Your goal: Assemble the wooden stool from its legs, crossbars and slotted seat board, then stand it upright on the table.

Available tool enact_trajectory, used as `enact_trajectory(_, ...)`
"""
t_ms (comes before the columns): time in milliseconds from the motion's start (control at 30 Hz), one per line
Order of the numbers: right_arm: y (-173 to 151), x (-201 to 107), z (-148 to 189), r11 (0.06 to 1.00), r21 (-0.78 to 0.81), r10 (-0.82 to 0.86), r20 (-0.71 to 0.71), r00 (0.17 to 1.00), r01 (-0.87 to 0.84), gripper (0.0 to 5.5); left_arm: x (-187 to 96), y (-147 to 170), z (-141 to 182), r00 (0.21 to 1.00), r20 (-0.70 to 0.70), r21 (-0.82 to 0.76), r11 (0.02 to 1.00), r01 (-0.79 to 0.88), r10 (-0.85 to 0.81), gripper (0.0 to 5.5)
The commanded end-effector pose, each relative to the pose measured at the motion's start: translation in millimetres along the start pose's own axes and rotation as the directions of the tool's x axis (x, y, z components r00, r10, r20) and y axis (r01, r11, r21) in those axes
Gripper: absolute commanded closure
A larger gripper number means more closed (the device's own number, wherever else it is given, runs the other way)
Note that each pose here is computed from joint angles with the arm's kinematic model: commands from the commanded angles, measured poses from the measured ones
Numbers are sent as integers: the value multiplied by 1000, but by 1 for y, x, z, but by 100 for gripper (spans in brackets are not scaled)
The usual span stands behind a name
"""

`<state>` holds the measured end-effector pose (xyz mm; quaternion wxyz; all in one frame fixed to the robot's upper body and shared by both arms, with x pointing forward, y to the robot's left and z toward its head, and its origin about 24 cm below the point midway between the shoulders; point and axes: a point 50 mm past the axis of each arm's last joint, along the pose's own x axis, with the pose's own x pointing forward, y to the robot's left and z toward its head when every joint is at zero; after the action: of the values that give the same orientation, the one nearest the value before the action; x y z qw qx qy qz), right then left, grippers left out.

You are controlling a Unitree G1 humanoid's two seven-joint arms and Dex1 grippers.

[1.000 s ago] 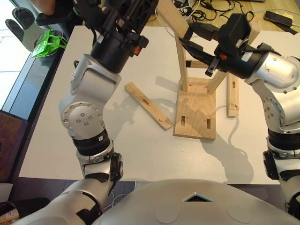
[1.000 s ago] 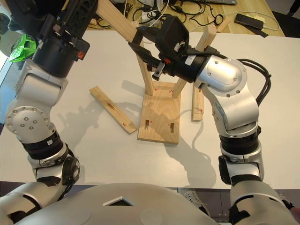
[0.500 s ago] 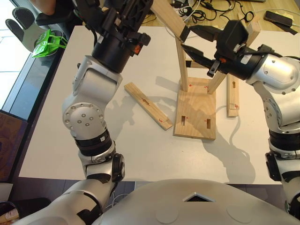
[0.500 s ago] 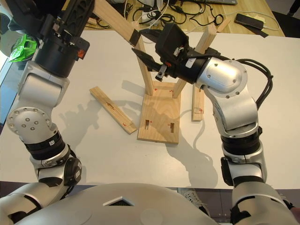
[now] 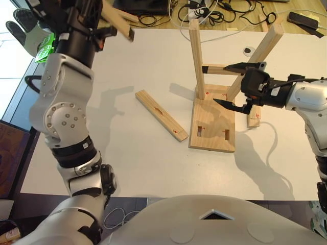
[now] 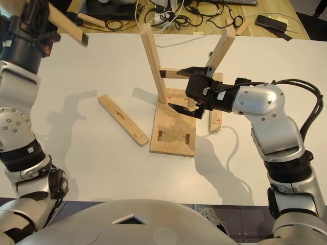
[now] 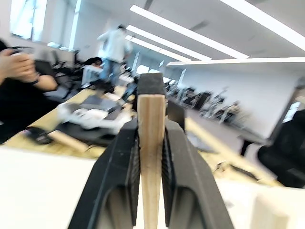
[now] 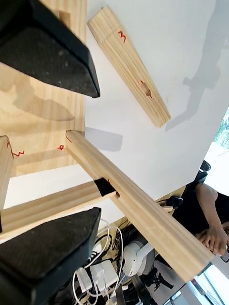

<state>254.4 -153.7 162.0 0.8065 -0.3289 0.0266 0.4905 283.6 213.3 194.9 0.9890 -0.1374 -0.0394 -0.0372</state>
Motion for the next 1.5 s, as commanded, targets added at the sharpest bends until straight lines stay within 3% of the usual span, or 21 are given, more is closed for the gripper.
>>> enact_trajectory(33,-3,-2,1,999,-3,-54,11,999,54,55,-21,22,-23,964,-188,105,980,-172,189,509)
enact_trajectory(133,0,1,2,998,5,-66,23,998,66,11,-28,24,-38,935,-274,135,972,-194,225,509)
enact_trajectory(400,2,6,6,997,21,-76,53,996,75,10,-39,15,-77,858,-475,51,980,-191,192,509)
enact_trajectory(1000,0,12,16,996,57,-75,116,990,69,10,-30,2,-91,873,-442,12,975,-223,205,509)
enact_trajectory(1500,2,17,20,996,60,-72,130,989,65,10,-10,-26,-91,916,-392,-101,986,-130,81,509)
